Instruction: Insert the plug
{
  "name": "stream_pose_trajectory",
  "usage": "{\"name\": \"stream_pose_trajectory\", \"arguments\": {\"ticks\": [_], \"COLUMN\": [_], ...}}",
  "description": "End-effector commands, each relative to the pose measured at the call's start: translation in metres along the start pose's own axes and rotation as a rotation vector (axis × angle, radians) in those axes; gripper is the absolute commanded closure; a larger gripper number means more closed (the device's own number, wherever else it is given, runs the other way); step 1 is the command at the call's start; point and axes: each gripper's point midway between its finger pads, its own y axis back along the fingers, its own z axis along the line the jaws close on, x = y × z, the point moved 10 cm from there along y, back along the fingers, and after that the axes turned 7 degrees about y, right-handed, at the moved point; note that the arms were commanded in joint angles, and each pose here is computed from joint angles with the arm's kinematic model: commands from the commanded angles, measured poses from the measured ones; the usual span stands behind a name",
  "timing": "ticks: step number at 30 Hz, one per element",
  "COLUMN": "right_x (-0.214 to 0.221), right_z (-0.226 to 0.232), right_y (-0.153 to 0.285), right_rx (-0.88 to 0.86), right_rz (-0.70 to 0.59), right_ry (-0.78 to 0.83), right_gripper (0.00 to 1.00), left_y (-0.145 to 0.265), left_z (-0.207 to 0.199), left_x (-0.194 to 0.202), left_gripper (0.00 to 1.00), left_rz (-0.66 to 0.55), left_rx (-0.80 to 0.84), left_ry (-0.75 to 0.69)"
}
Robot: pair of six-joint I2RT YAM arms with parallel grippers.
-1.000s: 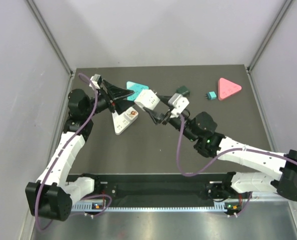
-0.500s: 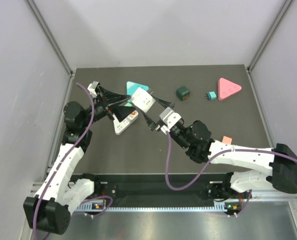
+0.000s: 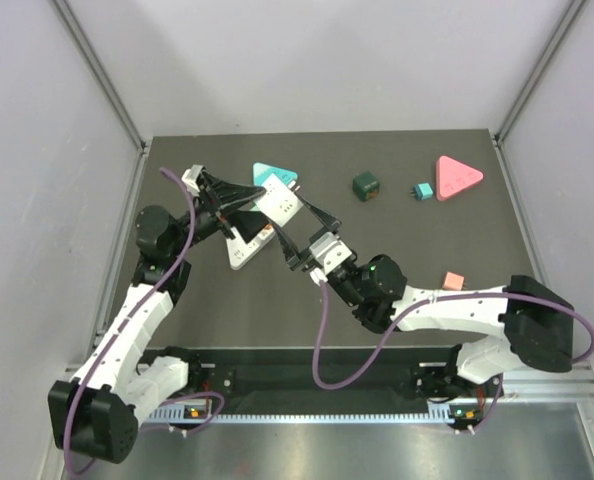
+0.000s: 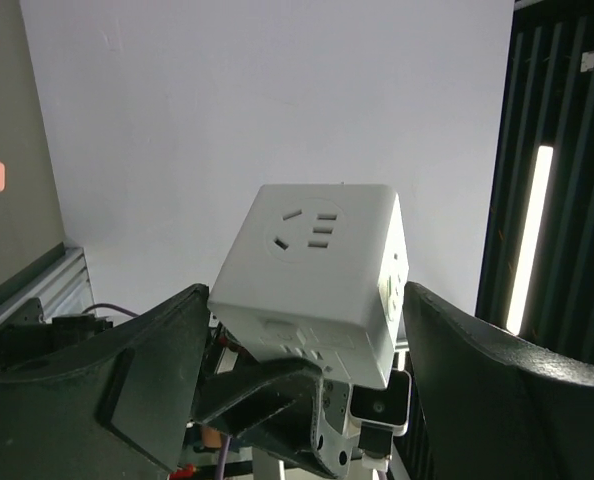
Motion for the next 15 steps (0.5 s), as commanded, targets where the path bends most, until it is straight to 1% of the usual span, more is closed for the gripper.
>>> {"name": "stream_pose_trajectory", "arguments": {"ticks": [1, 5, 6, 7, 8, 10, 11, 12, 13, 14, 15], "right_x": [-0.026, -0.019, -0.019, -0.017, -0.018, -0.01, -0.007, -0.004, 0.003, 0.005, 0.003], "right_z": [-0.004, 0.006, 0.007, 0.01, 0.013, 0.017, 0.02, 0.02, 0.025, 0.026, 0.024], "right_y": [-0.005, 0.0, 0.002, 0.006, 0.009, 0.016, 0.018, 0.021, 0.026, 0.029, 0.031], "right_rx": [0.092, 0.113, 0.123, 0.126, 0.124, 0.127, 0.121, 0.13, 0.105, 0.097, 0.092], "right_rz": [-0.14, -0.129, -0.135, -0.123, -0.12, -0.074, -0.052, -0.026, 0.013, 0.034, 0.045], "right_ry": [-0.124, -0.193, -0.215, -0.224, -0.231, -0.236, -0.239, -0.245, -0.246, -0.25, -0.259], "right_gripper": [1.0, 1.0, 1.0, 1.0, 1.0, 1.0, 0.98, 0.93, 0.89, 0.75, 0.67], "left_y": [0.001, -0.002, -0.001, -0.002, -0.002, -0.002, -0.003, -0.003, -0.004, -0.004, -0.004], "left_z": [-0.004, -0.009, -0.01, -0.01, -0.01, -0.01, -0.01, -0.011, -0.009, -0.007, -0.008], "left_x": [0.002, 0.002, 0.003, 0.002, 0.002, 0.002, 0.002, 0.002, 0.001, 0.001, 0.002], "left_gripper": [0.18, 0.2, 0.23, 0.28, 0.42, 0.62, 0.87, 0.96, 1.0, 1.0, 1.0], "left_rz": [-0.008, -0.005, -0.005, -0.004, -0.003, 0.001, 0.006, 0.014, 0.013, 0.011, 0.023], "left_rx": [0.082, 0.124, 0.13, 0.134, 0.141, 0.142, 0.14, 0.136, 0.117, 0.105, 0.092], "left_ry": [-0.038, -0.056, -0.06, -0.061, -0.066, -0.076, -0.085, -0.093, -0.089, -0.119, -0.14]}}
